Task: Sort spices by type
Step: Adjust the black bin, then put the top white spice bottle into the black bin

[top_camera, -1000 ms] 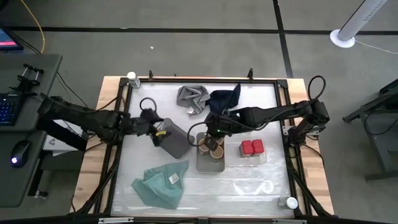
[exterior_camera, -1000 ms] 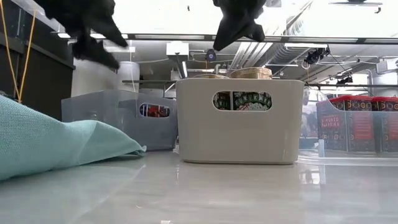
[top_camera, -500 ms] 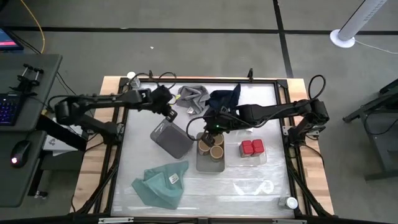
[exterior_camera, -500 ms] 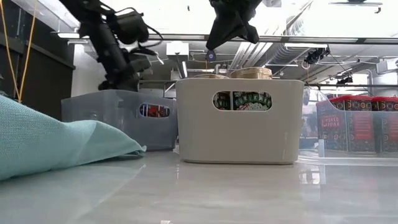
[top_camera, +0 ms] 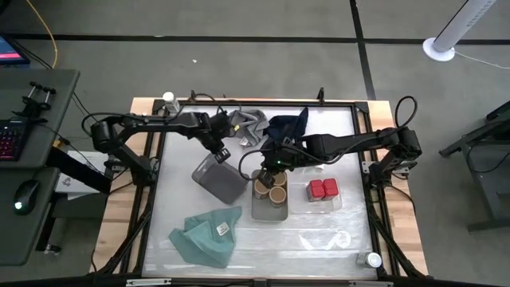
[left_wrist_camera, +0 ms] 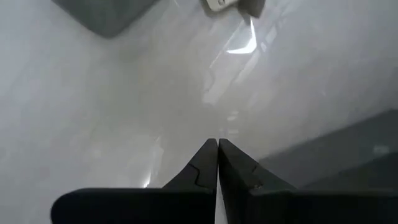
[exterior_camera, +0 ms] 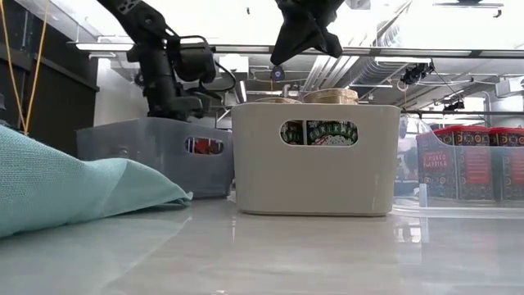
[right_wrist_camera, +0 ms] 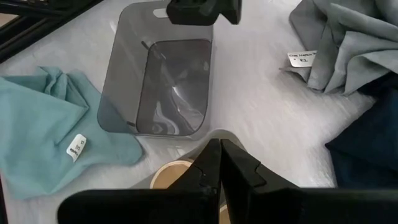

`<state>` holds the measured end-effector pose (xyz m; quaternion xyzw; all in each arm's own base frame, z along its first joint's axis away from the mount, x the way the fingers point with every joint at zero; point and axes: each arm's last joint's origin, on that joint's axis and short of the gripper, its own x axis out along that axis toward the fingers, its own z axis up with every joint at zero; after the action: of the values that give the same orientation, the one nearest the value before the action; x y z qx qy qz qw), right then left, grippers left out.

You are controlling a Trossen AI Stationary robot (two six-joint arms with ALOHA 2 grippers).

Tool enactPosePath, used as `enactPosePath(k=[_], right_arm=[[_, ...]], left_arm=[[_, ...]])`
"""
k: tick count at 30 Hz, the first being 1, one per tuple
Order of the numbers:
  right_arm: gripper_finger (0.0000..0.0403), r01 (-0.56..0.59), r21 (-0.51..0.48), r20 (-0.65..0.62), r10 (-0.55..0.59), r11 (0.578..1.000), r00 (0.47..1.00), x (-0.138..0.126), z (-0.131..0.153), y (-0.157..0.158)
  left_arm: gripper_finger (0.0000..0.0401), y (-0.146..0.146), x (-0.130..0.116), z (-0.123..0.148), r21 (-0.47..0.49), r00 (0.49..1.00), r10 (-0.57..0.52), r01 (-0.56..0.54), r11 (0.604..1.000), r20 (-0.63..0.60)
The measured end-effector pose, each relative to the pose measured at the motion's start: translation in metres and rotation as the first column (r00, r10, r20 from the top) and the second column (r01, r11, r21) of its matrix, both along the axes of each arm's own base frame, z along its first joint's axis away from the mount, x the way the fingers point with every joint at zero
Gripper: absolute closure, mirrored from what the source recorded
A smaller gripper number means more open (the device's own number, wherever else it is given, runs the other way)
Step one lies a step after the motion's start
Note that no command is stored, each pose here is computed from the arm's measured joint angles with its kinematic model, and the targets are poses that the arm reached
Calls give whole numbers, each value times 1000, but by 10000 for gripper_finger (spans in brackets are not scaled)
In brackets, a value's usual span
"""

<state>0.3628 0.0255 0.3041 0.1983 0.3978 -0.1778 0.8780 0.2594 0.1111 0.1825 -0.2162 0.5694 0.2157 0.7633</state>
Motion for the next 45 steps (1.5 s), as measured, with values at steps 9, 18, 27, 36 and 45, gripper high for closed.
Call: enactPosePath(k=[9,18,27,36,45], right_arm=[[403,-2,-2,-1,2,1000,1000,0,0,0],[403,-15,-19,-5,15,1000,1000,0,0,-3],[403,-22,-33,-8,22,999,1000,0,0,-4],[403,-13,-38,-9,13,999,1000,0,0,-9],[403,15,-39,-9,-15,999,1000,1,0,-19]], left_arm=[[401,-22,-15,12,-54,993,-57,51,997,-104],[401,-49,-17,20,-128,988,-104,89,988,-113],[401,-78,-12,20,-186,985,-139,118,975,-104],[401,-90,-13,31,-187,976,-187,164,969,-115],[401,-24,-30,124,379,1000,22,-21,925,1]])
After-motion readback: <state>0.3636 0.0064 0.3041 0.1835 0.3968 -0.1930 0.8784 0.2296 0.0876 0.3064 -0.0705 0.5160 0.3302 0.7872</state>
